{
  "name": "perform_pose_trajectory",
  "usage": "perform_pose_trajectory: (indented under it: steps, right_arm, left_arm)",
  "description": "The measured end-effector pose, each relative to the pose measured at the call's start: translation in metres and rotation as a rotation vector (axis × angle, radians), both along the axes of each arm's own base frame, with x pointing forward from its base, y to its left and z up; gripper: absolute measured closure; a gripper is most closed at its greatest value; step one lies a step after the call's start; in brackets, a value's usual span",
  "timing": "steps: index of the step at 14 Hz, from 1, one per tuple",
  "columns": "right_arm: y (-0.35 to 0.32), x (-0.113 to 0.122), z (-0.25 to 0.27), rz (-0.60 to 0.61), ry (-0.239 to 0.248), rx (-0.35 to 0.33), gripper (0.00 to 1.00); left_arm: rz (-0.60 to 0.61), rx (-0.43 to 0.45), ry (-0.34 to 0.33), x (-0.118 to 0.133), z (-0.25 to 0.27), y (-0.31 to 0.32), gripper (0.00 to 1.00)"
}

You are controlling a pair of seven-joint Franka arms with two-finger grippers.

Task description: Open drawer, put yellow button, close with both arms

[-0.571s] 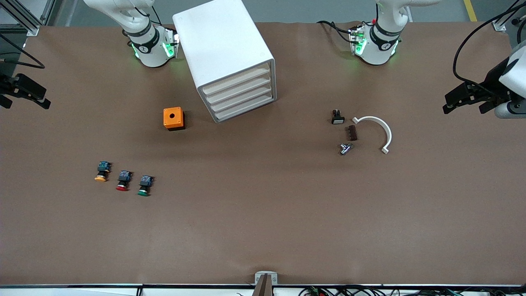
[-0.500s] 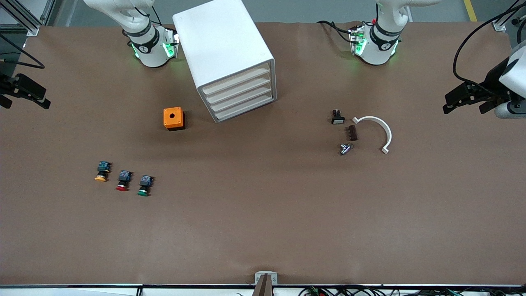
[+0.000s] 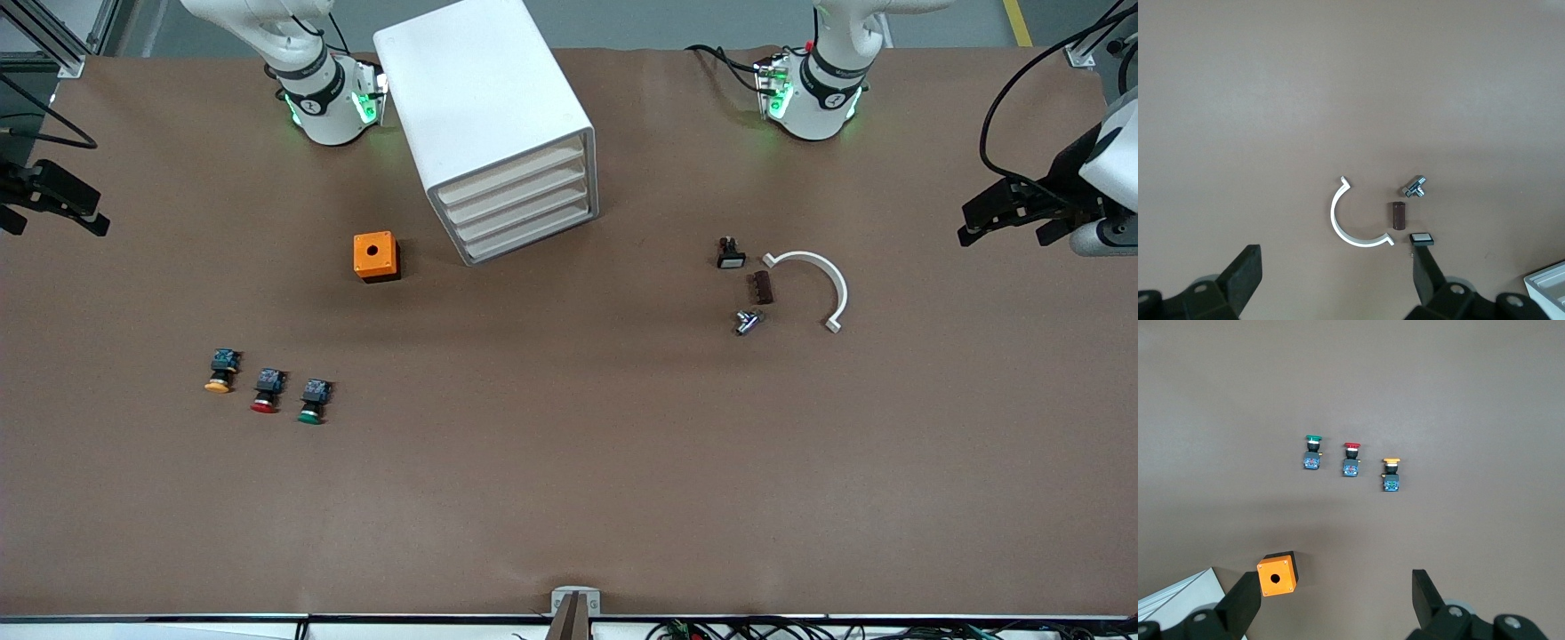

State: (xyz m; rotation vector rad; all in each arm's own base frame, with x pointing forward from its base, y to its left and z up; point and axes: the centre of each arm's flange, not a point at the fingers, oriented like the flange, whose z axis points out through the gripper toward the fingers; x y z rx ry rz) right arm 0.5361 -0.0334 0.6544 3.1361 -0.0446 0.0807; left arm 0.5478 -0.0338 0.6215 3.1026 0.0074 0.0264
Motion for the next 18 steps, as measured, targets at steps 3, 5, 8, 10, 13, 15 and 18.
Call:
perform_pose_trajectory:
  steps: [3,5,8,10,13,15,18]
  right_arm:
    - [0.0,0.0,-0.001,0.0,0.001,0.0,0.0]
    - [0.0,0.0,-0.001,0.0,0.002,0.0,0.0]
    - [-0.001,0.0,-0.001,-0.001,0.002,0.0,0.0]
    - [-0.002,0.0,-0.001,-0.003,0.002,0.0,0.0]
    - [-0.002,0.001,-0.003,-0.003,0.005,0.0,0.0]
    - [-0.002,0.001,-0.006,-0.003,0.01,0.001,0.0]
    - [-0.002,0.002,-0.009,-0.002,0.016,0.001,0.0]
  left_arm:
    - [-0.01,0.001,0.02,0.004,-0.01,-0.006,0.0]
    - [-0.035,0.003,0.045,0.008,-0.024,-0.025,0.0]
    - [-0.01,-0.018,0.1,0.015,-0.051,-0.063,0.0]
    - [0.023,-0.035,0.144,0.022,-0.072,-0.074,0.0]
    - [0.054,-0.036,0.194,0.032,-0.099,-0.074,0.0]
    - [0.088,-0.029,0.233,0.038,-0.122,-0.075,0.0]
    - [0.132,-0.016,0.295,0.046,-0.157,-0.084,0.0]
